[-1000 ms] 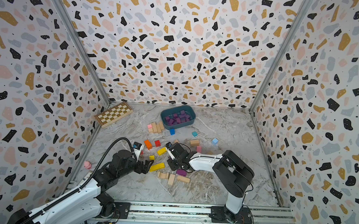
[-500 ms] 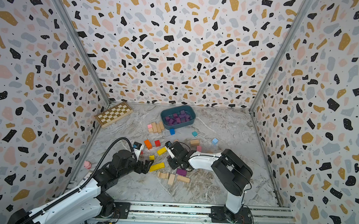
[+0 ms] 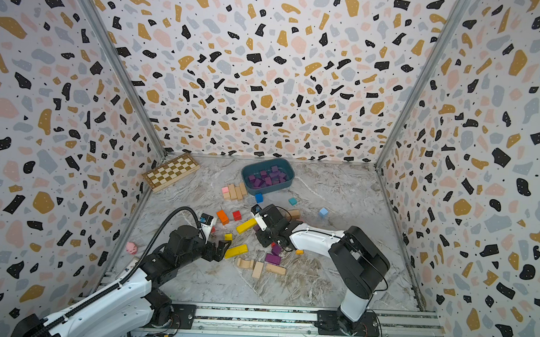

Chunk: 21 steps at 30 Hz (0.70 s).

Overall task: Pick purple bricks into the storage bin
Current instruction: Pick up the building block from the center of the board, then place the building block in the storage box.

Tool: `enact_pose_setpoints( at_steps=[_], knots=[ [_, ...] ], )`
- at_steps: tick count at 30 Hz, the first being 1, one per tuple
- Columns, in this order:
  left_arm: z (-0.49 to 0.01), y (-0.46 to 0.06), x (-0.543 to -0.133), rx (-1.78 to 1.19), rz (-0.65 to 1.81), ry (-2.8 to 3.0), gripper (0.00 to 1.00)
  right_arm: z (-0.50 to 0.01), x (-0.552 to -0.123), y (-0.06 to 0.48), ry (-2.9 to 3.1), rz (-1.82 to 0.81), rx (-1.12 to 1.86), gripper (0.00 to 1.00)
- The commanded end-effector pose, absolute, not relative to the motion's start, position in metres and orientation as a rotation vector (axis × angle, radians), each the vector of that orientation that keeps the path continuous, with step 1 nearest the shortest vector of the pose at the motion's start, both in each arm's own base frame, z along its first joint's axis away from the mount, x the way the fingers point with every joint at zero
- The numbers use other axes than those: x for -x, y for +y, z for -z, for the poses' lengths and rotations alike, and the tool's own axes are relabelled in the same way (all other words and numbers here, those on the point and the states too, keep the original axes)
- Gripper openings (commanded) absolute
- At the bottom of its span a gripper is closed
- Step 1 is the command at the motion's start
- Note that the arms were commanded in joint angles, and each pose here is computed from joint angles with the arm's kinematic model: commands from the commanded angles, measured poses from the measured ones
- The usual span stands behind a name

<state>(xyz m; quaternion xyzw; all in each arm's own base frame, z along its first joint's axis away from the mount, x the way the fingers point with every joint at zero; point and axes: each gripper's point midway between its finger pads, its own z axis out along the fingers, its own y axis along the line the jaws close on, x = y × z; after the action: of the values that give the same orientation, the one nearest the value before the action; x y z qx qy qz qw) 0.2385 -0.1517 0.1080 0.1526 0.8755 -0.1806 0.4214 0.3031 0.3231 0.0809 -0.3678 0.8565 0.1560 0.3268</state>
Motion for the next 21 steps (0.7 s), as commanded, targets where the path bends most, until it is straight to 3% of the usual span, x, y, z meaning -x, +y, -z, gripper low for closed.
enact_pose_setpoints(
  at_steps=[1,8,15,19,21],
  knots=[
    [-0.111,-0.152,-0.241,-0.372,0.46,2.169,0.99,-0.128,-0.328,0.322,2.116,-0.395,0.953,0.0],
    [-0.11,-0.152,-0.241,-0.373,0.458,2.169,0.99,-0.181,-0.387,0.299,1.977,-0.327,0.892,0.0],
    [-0.11,-0.152,-0.242,-0.372,0.454,2.166,0.99,-0.221,-0.465,0.268,1.923,-0.423,0.903,0.0],
    [-0.11,-0.151,-0.242,-0.37,0.452,2.167,0.99,-0.229,-0.499,0.266,1.904,-0.617,1.02,0.0],
    [-0.111,-0.151,-0.242,-0.37,0.455,2.164,0.99,-0.223,-0.508,0.27,1.849,-0.585,1.157,0.0]
  ],
)
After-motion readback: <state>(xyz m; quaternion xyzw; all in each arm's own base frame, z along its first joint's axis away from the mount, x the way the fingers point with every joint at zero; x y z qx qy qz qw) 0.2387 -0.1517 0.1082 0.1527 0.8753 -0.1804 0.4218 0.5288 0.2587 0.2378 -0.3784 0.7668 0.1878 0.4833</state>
